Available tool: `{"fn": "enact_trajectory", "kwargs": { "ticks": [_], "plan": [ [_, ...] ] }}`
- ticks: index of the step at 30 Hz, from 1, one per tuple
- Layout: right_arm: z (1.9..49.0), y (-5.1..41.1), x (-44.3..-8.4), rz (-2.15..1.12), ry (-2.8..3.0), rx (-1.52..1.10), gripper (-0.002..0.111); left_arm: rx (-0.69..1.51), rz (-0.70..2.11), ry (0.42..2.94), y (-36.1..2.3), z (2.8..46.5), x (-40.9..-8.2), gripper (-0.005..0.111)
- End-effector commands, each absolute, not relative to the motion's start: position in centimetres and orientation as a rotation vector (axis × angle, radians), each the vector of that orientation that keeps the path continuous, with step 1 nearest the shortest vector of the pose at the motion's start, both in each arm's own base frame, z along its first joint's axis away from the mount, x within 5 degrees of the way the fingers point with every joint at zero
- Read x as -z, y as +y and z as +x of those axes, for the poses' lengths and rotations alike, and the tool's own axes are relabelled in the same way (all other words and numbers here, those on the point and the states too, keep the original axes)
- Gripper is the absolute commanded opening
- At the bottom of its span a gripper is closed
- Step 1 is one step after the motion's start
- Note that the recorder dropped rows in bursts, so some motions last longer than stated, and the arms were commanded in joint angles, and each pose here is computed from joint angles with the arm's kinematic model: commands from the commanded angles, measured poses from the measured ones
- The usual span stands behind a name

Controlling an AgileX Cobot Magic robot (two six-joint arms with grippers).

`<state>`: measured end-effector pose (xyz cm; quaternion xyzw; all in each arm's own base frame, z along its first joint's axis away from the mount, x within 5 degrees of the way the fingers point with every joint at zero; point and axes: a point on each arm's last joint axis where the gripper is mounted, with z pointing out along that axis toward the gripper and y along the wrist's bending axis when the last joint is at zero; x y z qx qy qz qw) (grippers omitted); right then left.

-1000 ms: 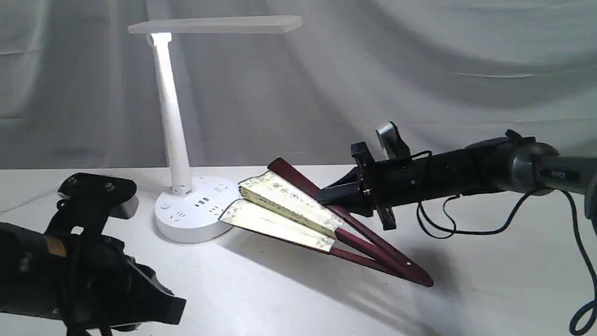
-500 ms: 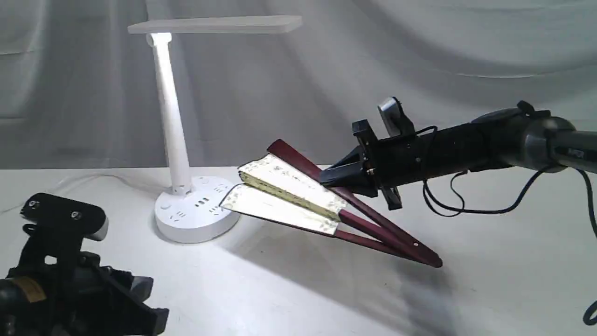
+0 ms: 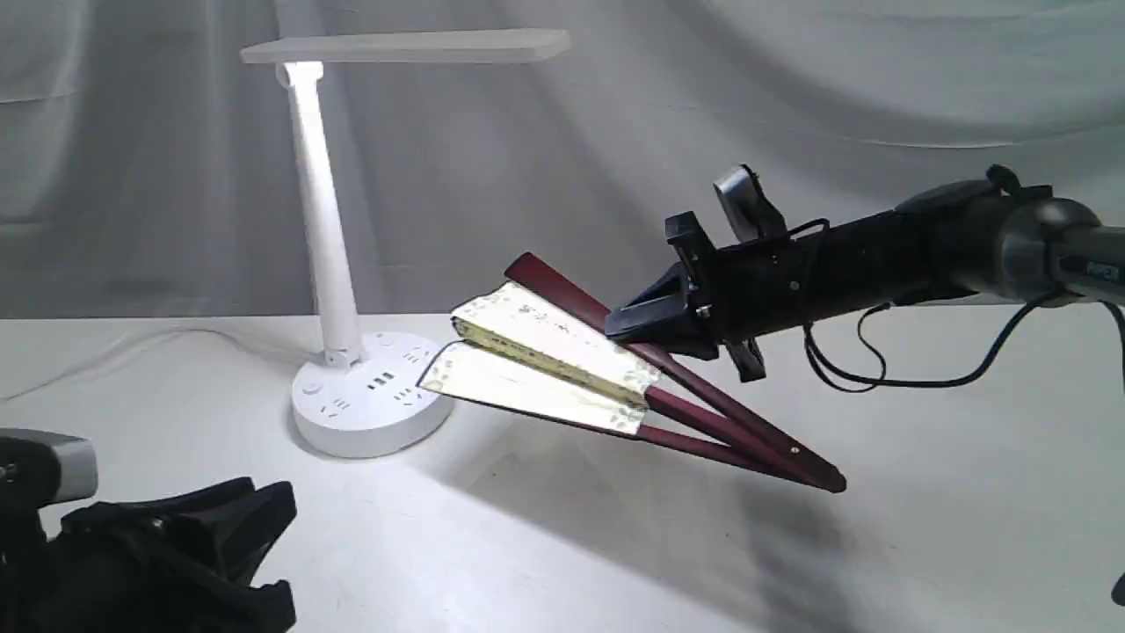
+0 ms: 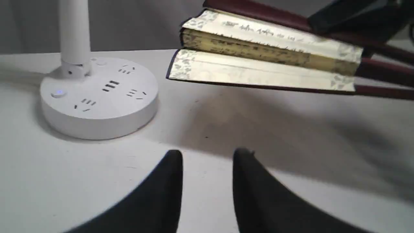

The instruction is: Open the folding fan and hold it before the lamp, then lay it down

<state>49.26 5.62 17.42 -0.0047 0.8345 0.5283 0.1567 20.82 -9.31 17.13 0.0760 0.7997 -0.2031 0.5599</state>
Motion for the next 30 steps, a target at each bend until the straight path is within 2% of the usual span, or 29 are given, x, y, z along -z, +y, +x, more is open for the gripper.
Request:
{"fn": "enact_trajectory", "kwargs": {
  "ticks": [1,9,15,21,28,30],
  "plan": [
    [49.1,5.3,-18.3,-0.014,2.369,-1.518,0.000,0.608,0.060,1.857,-9.4,20.4,-17.3,0.028],
    [49.1,5.6,-18.5,-0.016,2.371,-1.523,0.000,0.899,-0.360,1.839,-9.3,20.7,-17.4,0.025],
    [48.1,6.0,-18.0,0.002,2.372,-1.561,0.000,1.031,-0.745,1.804,-8.9,21.6,-15.5,0.012],
    [46.7,6.3,-17.3,0.049,2.322,-1.638,0.000,1.199,-0.978,1.716,-9.1,22.3,-13.8,0.013],
    [45.7,6.4,-17.3,0.090,2.260,-1.689,0.000,1.348,-0.947,1.738,-11.3,24.7,-12.9,0.039],
    [45.4,6.4,-17.1,0.093,2.271,-1.689,0.000,1.383,-0.952,1.721,-11.7,25.4,-12.9,0.042]
  ]
}}
